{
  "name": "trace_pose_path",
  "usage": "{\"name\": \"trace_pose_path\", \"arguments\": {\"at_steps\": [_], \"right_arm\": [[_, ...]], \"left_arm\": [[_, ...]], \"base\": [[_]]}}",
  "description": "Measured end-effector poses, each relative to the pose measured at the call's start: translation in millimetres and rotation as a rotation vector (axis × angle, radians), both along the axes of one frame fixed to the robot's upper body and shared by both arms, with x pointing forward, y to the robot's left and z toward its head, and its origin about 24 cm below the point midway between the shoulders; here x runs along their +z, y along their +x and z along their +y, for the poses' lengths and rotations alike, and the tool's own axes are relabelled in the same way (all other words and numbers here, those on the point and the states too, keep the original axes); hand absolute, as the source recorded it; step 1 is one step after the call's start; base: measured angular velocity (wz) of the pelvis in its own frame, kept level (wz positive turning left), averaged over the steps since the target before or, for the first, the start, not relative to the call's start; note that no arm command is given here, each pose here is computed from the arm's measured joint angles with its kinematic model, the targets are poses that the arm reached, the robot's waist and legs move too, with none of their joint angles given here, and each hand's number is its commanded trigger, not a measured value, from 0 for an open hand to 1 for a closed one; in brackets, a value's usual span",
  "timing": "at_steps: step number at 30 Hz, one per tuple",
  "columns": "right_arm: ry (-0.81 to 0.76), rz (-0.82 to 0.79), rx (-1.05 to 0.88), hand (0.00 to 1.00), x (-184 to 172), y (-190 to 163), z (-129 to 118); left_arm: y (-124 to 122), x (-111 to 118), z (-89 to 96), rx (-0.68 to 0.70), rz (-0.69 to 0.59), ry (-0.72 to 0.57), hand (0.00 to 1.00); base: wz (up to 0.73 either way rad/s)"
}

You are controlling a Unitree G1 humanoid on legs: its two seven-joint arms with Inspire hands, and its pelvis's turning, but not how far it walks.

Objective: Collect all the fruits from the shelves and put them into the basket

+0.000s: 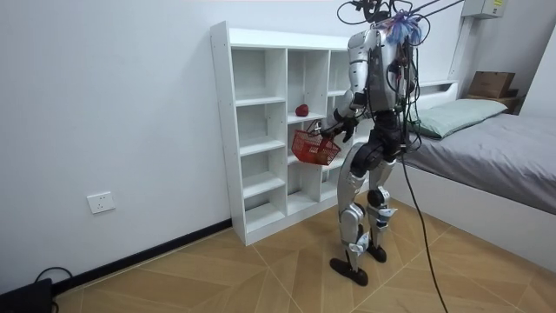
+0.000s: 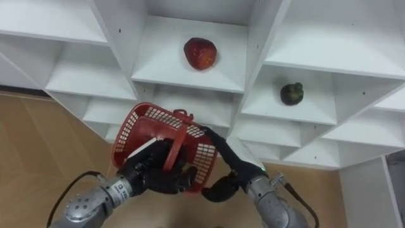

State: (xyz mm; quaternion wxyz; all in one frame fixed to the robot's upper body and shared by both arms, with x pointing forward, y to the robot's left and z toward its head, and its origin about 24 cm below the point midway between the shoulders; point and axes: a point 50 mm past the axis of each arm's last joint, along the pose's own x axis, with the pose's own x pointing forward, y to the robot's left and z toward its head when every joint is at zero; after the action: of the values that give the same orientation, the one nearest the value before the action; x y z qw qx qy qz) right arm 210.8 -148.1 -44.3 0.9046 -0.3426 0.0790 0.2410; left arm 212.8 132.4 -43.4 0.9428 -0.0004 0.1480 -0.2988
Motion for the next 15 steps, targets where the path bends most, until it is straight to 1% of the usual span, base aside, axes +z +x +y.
{"name": "trace_pose_path", "arguments": {"at_steps": [4,9,13,15], "right_arm": [[0.013,-0.025,0.007,0.00,5.8,1.5,2.5],[0.046,-0.094,0.018,0.00,20.1,6.0,10.0],[0.056,-0.124,0.025,0.00,27.2,8.0,11.8],[0.075,-0.175,0.023,0.00,37.9,11.0,13.8]], "left_arm": [[-7.5,-5.7,11.8,0.057,0.017,0.031,1.00],[-9.0,-11.1,21.6,0.086,0.009,0.141,1.00],[-13.6,-18.0,29.5,0.118,0.043,0.160,1.00],[-19.3,-22.4,32.3,0.141,0.064,0.167,1.00]], "base": [[0.04],[0.00],[0.00],[0.00]]}}
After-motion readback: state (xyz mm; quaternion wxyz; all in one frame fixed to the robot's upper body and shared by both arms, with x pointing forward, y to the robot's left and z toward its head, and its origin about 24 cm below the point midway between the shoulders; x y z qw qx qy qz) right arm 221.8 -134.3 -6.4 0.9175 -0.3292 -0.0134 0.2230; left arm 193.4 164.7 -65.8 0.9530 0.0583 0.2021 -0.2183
